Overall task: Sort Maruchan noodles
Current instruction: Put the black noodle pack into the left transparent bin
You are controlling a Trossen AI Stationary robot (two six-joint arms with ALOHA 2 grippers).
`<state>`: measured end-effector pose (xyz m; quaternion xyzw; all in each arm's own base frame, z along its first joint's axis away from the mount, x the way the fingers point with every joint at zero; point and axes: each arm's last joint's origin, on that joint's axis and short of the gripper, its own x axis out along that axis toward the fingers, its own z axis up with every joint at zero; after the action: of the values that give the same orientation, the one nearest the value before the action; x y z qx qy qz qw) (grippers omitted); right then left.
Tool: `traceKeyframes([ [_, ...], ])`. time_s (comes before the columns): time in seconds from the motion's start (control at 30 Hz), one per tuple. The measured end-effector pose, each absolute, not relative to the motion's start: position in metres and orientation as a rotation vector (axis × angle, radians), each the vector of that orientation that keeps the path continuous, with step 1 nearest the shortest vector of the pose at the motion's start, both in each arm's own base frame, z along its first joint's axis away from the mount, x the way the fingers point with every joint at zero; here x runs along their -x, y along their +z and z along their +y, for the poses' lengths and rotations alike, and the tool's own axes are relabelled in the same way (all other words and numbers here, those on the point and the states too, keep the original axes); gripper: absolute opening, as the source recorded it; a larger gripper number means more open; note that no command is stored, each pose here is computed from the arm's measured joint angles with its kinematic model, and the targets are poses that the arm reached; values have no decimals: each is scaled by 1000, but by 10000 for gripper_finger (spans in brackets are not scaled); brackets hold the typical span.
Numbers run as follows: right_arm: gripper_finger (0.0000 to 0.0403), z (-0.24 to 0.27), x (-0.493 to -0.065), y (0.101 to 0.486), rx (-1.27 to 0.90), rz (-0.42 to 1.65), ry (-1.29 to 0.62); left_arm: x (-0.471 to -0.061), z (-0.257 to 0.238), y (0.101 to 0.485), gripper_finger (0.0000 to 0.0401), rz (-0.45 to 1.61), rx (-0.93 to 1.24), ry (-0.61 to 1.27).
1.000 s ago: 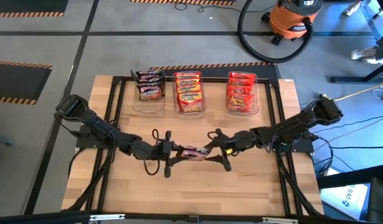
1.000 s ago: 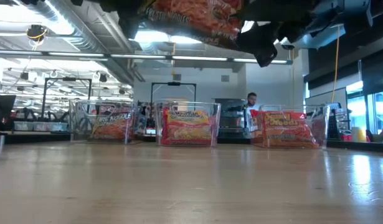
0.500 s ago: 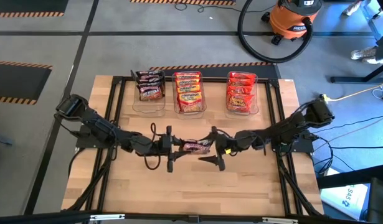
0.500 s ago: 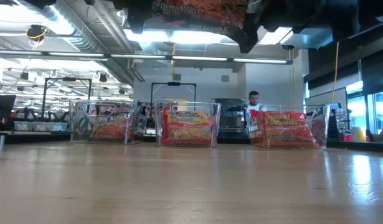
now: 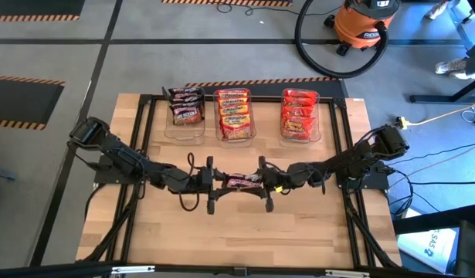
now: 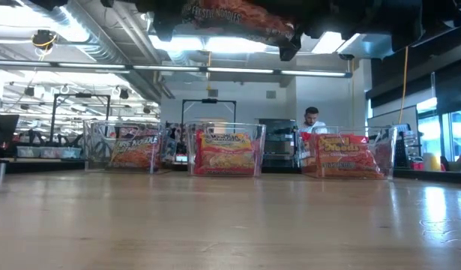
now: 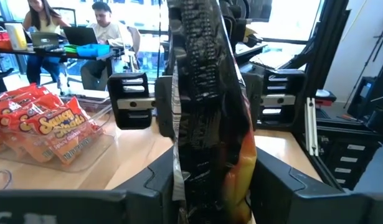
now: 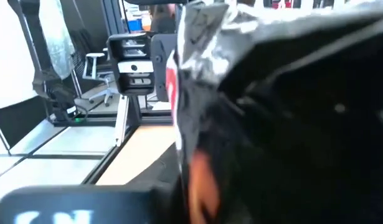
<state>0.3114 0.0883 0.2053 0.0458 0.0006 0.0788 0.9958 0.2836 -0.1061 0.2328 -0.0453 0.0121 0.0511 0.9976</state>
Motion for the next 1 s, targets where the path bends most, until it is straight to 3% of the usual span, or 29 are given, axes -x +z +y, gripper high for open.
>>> traceKeyframes([
  [0.07, 94, 88, -311, 204, -91, 13, 157, -283, -107, 233, 152, 32, 87, 100],
  [0.37, 103, 88, -311, 192, -85, 133, 150, -258, -101, 255, 224, 99, 163, 96],
  [0.6, 95, 88, -311, 178, -83, 229, 125, -244, -87, 272, 248, 108, 260, 65],
  [1.0, 97, 96, -333, 161, -147, 293, 163, -294, -74, 299, 257, 482, 218, 18],
])
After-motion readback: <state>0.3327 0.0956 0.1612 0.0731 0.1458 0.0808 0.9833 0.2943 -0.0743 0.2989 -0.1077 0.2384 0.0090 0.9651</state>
